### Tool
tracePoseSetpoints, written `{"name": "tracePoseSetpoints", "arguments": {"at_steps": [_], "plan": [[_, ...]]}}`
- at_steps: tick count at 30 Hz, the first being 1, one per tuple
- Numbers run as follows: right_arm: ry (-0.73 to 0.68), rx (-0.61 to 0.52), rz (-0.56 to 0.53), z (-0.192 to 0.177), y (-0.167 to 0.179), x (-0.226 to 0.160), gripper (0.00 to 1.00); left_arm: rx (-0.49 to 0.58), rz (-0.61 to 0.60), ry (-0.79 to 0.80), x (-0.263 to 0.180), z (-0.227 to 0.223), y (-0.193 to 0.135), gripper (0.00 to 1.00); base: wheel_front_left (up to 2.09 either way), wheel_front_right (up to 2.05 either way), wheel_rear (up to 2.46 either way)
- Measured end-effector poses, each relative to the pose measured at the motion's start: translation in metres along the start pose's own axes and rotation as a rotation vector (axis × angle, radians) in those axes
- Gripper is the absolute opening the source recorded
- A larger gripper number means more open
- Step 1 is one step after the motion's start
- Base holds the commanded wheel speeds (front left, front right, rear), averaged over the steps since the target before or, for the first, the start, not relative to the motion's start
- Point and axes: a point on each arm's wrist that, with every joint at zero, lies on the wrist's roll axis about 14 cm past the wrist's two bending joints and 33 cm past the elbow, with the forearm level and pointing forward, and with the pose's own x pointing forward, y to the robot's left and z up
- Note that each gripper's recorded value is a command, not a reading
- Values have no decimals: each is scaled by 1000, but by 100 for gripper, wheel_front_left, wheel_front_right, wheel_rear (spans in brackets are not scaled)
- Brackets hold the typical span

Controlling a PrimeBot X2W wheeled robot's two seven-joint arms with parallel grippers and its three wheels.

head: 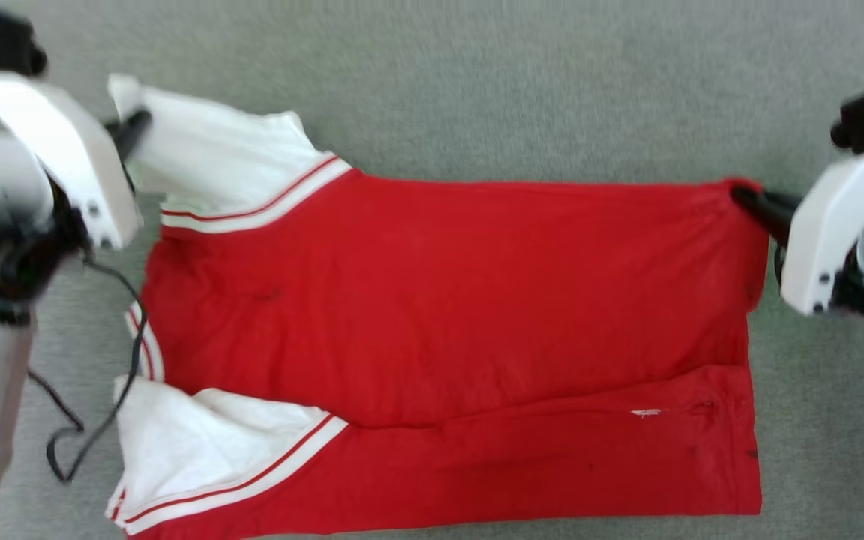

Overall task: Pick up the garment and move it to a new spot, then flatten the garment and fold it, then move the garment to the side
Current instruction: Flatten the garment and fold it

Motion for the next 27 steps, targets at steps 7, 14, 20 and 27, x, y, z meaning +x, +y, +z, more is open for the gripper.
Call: {"name": "tracePoseSetpoints", "arguments": {"at_steps": [7, 14, 20, 27], "plan": [[-52, 39, 6, -14, 11, -32, 0, -59, 61, -78, -56, -23, 13, 0, 0, 0, 0], [-88, 124, 36, -44, 28, -54, 0, -172, 131, -66, -104, -79, 23, 0, 0, 0, 0], [-77, 223, 14, -84, 27, -61, 0, -315, 144, 21, -122, -144, 12, 0, 0, 0, 0], [-60, 309, -26, -129, 25, -72, 100, -459, 143, 73, -126, -194, -3, 100, 0, 0, 0]]}}
